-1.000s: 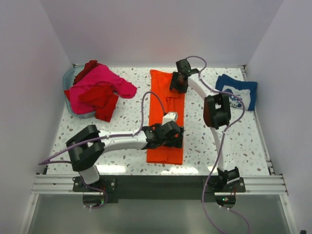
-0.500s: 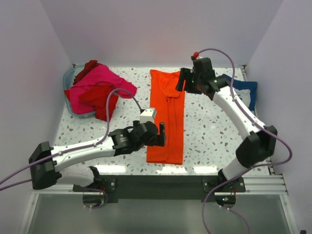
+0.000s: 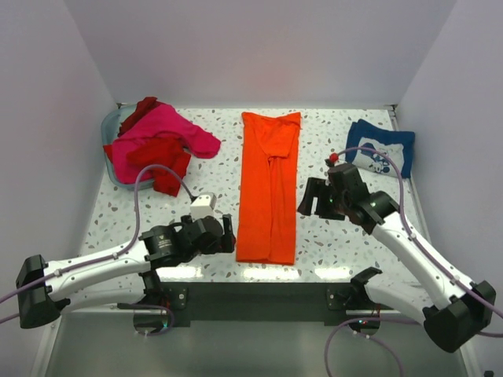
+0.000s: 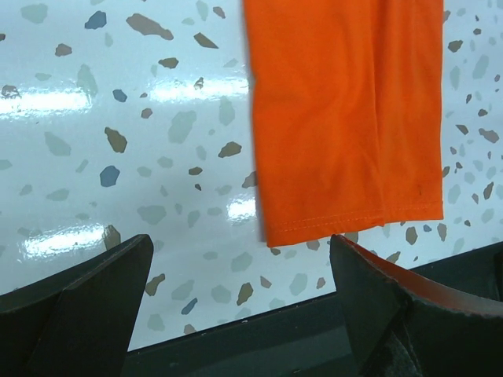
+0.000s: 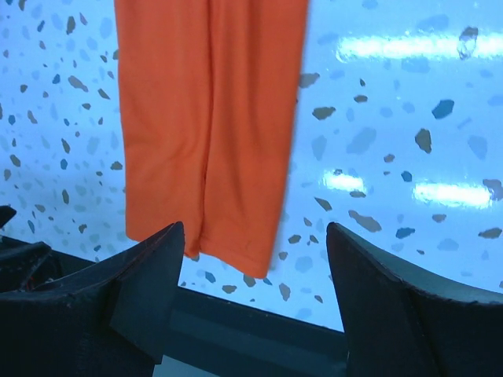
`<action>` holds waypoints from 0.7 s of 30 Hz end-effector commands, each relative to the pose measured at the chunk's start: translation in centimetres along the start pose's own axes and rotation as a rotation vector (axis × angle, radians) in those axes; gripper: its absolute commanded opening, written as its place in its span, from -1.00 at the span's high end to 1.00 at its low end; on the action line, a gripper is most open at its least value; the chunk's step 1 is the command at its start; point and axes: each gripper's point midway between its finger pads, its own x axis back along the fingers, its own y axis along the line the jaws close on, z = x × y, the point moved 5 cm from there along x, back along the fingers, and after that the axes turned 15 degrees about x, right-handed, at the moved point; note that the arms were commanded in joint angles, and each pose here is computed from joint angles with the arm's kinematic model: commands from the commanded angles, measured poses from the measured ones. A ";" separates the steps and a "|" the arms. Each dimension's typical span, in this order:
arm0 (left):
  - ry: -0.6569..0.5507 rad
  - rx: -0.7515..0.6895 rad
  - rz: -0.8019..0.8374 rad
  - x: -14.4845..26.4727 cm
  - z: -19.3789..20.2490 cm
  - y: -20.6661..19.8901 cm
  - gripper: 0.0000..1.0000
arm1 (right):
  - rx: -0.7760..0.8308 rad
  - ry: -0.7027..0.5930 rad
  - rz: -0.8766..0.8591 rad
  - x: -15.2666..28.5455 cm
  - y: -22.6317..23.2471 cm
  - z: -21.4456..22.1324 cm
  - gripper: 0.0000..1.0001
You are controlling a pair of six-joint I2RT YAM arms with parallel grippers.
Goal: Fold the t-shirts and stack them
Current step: Fold the tshirt
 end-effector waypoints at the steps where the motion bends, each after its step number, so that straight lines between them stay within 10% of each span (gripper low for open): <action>1: 0.007 0.027 -0.024 -0.1 0.3 0.7 -1.00 | -0.081 0.042 0.056 0.7 -1.3 3.3 -0.51; 21: 0.116 0.000 -0.012 -4.5 3.8 -0.5 -1.00 | -0.206 0.172 0.047 -1.7 -2.8 11.8 -0.34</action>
